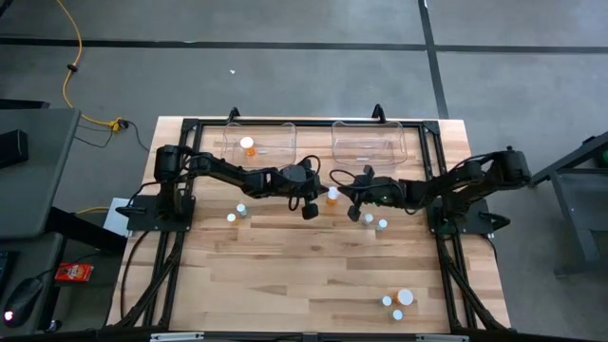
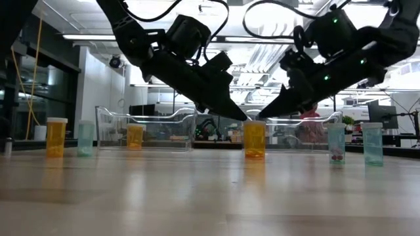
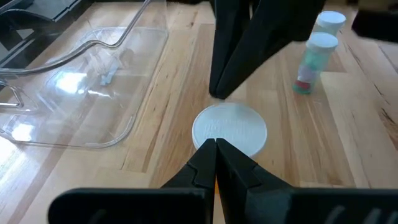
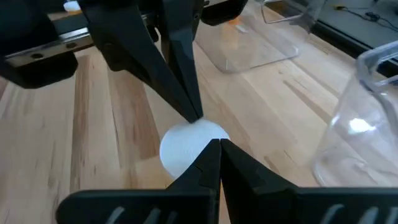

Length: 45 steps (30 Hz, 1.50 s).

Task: Pick and place medicine bottles into bin by pill shape (circle, oval)
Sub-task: Put the top orange capsule bottle into the left transparent bin

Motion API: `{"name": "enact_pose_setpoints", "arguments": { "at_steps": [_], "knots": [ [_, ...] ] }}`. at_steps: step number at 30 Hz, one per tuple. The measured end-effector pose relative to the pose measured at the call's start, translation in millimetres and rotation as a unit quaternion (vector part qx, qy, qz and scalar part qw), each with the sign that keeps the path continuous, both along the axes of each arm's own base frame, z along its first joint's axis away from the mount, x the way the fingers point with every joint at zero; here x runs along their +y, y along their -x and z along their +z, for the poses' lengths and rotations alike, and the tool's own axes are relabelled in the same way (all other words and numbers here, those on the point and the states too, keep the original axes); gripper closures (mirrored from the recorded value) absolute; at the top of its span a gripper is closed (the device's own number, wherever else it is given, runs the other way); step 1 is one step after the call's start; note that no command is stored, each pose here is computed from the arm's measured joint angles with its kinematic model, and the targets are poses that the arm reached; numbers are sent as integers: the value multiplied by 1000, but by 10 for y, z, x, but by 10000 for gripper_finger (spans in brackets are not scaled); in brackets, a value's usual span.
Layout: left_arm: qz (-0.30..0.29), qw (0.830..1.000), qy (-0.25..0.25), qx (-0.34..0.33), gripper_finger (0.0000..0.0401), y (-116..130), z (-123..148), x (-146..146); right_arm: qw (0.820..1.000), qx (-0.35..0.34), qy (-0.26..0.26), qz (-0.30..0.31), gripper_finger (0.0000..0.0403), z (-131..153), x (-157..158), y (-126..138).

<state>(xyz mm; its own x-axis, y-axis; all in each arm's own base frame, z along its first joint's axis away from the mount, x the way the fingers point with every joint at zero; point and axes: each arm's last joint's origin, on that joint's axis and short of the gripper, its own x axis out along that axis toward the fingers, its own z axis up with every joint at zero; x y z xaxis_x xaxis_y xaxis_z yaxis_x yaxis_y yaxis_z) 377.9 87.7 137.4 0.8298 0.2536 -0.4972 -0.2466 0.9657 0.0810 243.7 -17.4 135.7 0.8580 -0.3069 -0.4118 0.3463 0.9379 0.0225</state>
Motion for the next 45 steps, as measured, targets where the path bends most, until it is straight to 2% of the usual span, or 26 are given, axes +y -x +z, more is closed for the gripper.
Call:
{"name": "enact_pose_setpoints", "arguments": {
  "at_steps": [11, 20, 24, 30, 34, 40, 45],
  "knots": [
    [-3, 1000, -2, 4, 401, 3, -5, -1, 1000, -7, -11, 1, 403, -210, -1, -103],
    [-1, 1000, 2, 18, 401, 13, -34, -4, 1000, -5, -9, 7, 403, -203, 2, -101],
    [2, 1000, 4, 20, 401, -8, -130, 2, 1000, -4, -9, 7, 403, -206, 2, -97],
    [3, 1000, 4, 3, 401, -52, -208, -2, 1000, -1, -9, 5, 403, -213, 1, -91],
    [-6, 1000, -7, -8, 401, -51, -112, -36, 1000, -3, -11, 8, 403, -211, 3, -96],
    [-16, 1000, -12, -9, 401, -71, -126, -111, 1000, -3, -15, 8, 403, -214, 4, -94],
    [-25, 998, -45, -20, 401, -109, -97, -247, 1000, -4, -18, 11, 403, -213, 8, -95]
  ]
}}
